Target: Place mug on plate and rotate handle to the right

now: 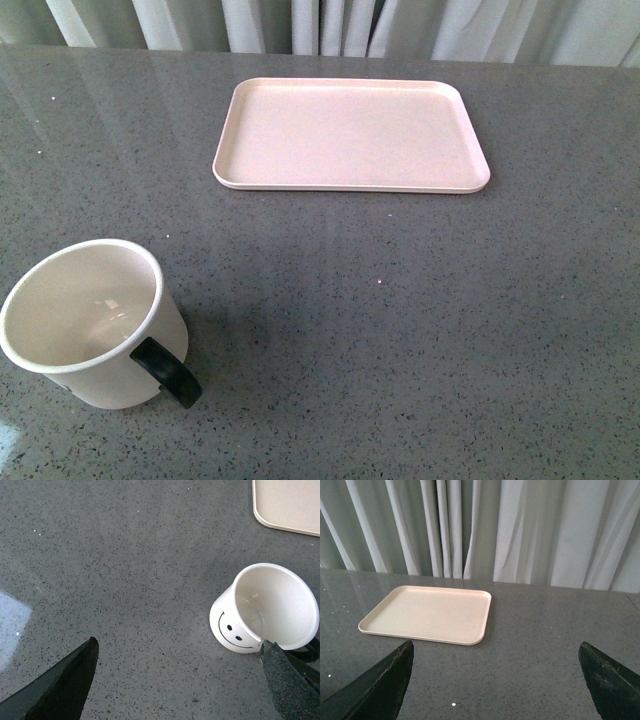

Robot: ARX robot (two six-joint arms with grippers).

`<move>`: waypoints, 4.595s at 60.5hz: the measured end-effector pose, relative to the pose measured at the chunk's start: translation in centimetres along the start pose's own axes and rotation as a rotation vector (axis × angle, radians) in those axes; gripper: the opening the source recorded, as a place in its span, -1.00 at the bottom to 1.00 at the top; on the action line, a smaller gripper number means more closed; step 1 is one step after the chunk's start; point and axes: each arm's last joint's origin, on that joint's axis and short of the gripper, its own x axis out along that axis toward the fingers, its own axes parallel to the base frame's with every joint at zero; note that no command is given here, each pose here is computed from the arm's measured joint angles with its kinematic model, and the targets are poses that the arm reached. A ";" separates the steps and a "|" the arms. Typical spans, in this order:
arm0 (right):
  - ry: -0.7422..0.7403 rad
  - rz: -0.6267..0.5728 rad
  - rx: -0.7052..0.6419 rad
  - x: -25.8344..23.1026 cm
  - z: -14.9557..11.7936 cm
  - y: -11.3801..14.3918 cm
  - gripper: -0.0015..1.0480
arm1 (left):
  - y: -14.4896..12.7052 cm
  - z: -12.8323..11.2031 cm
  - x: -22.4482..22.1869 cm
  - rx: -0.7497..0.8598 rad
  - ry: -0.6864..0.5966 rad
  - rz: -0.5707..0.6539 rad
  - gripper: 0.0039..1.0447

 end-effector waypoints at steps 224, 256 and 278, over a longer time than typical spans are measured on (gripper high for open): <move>0.000 0.000 0.000 0.0 0.0 0.0 0.82 | -16.9 17.2 23.0 0.403 0.230 -0.409 -0.96; 0.000 0.000 0.000 0.0 0.0 0.0 0.82 | -21.8 18.1 28.4 0.393 0.281 -0.452 -0.96; 0.000 0.000 0.000 0.0 0.0 0.0 0.82 | -22.8 18.2 30.0 0.385 0.294 -0.459 -0.96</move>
